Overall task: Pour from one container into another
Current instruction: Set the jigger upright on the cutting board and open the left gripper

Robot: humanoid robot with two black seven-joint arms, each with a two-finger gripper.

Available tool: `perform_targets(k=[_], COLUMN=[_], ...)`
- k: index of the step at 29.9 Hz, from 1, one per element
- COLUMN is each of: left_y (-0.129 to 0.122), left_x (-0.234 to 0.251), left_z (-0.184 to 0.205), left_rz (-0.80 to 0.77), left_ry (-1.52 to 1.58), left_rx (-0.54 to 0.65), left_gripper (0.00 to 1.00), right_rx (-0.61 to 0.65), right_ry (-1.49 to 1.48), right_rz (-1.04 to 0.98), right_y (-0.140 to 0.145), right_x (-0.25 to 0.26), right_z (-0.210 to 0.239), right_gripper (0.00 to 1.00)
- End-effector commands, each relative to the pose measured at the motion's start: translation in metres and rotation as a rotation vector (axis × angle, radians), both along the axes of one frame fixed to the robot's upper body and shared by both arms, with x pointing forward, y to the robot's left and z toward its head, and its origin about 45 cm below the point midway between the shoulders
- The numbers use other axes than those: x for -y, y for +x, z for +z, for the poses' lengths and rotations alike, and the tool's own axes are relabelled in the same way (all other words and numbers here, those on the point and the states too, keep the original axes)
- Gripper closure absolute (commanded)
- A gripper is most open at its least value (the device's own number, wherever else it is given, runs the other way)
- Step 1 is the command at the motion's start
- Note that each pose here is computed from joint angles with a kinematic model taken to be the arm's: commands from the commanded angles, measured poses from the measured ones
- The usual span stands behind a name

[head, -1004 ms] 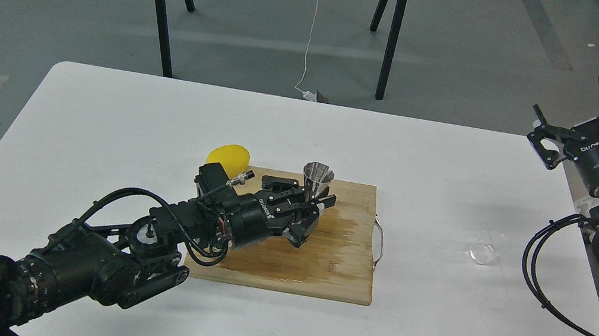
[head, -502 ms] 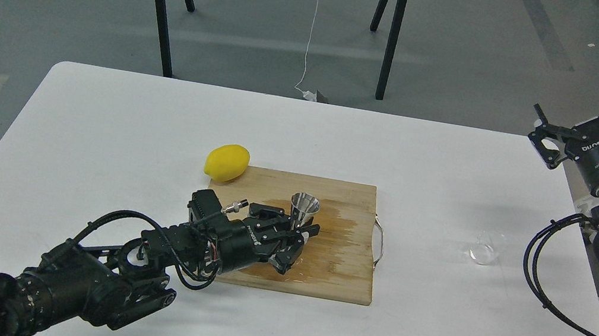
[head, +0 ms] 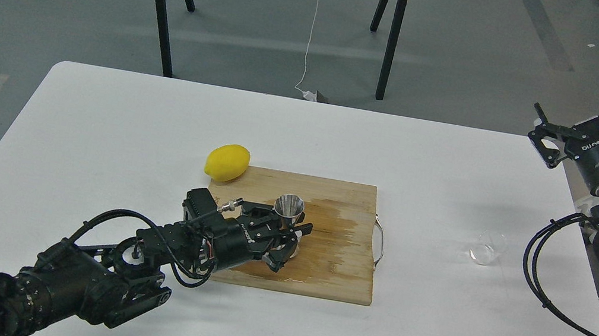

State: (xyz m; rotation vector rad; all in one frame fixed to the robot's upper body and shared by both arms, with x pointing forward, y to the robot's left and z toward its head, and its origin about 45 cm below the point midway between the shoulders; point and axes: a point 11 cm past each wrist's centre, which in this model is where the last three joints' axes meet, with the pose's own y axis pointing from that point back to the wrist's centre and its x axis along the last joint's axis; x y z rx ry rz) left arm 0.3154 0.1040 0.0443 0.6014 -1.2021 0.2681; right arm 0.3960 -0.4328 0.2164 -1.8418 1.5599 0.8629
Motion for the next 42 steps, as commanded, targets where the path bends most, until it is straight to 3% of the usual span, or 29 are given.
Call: perform_targets(k=[1, 4, 7, 11, 21, 42], left_y=[0.000, 0.000, -0.001, -0.001, -0.001, -0.018], left_x=[0.000, 0.000, 0.000, 0.001, 0.000, -0.001], left_z=[0.000, 0.000, 0.000, 0.000, 0.000, -0.013], left_rz=[-0.002, -0.002, -0.004, -0.005, -0.003, 0.006], left_ry=[0.002, 0.002, 0.002, 0.000, 0.001, -0.011], left_rx=[0.000, 0.000, 0.001, 0.001, -0.001, -0.044], left_gripper=[0.72, 0.64, 0.50, 0.20, 0.08, 0.08], right_rx=[0.000, 0.000, 0.000, 0.001, 0.000, 0.000], right_ry=[0.000, 0.000, 0.000, 0.001, 0.002, 0.010], right_rz=[0.000, 0.000, 0.000, -0.001, 0.000, -0.004], right_y=[0.000, 0.000, 0.000, 0.000, 0.000, -0.001], right_x=[0.000, 0.000, 0.000, 0.000, 0.000, 0.000], right_z=[0.000, 0.000, 0.000, 0.000, 0.000, -0.002], right_gripper=[0.00, 0.00, 0.00, 0.00, 0.00, 0.00])
